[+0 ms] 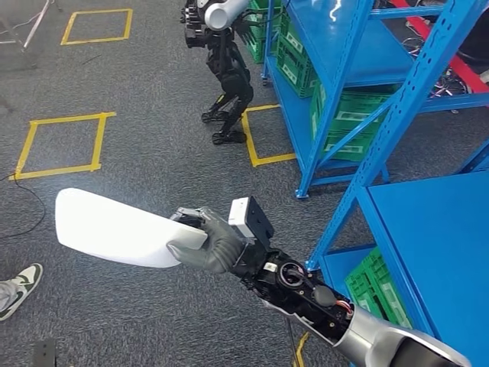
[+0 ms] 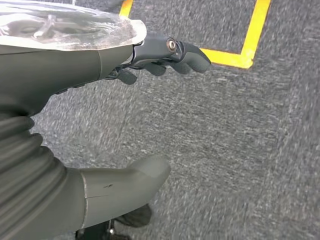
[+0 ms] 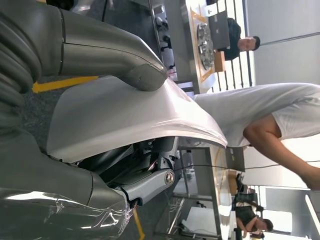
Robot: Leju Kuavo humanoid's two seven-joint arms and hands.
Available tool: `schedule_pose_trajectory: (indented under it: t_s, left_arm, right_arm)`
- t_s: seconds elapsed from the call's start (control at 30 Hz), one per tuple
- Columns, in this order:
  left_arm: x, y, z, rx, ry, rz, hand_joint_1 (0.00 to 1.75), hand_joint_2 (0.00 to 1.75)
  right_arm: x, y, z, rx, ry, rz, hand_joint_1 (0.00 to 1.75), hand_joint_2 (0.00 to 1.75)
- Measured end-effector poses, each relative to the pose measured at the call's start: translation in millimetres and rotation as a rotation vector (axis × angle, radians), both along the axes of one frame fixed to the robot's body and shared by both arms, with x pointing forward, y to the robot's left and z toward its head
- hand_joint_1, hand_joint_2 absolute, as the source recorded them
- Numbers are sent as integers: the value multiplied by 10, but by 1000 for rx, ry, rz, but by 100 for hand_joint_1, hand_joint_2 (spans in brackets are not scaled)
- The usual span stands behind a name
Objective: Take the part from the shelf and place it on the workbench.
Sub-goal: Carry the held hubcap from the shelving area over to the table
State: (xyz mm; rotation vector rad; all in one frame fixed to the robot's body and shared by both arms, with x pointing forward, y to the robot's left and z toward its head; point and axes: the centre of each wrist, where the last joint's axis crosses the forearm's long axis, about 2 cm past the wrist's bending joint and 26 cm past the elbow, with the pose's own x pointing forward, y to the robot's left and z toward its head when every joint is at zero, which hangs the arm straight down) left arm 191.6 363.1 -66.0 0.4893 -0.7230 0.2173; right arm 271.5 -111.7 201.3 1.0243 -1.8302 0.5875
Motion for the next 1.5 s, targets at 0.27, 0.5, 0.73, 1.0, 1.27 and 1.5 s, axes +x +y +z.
schedule_pose_trajectory:
  t_s: [0.27, 0.5, 0.73, 1.0, 1.27, 1.5]
  left_arm:
    - [13, 17, 8, 3, 1, 0, 0, 175]
    - [22, 16, 12, 1, 0, -2, 0, 175]
    - [25, 11, 12, 0, -1, -3, 0, 175]
    - [9, -2, 3, -3, 3, -1, 0, 175]
    - [3, 22, 4, 1, 3, 1, 0, 175]
    - [5, 17, 4, 0, 3, 0, 0, 175]
  right_arm:
    - [10, -1, -35, -11, 1, 3, 175, 175]
    - [27, -4, -21, -13, -9, 3, 175, 175]
    - [34, -7, -42, -20, -4, 3, 175, 175]
    - [42, 4, -22, -16, -16, 16, 175, 175]
    - [29, 16, -35, -16, -12, 19, 175, 175]
    - [35, 18, -23, -15, -16, 22, 175, 175]
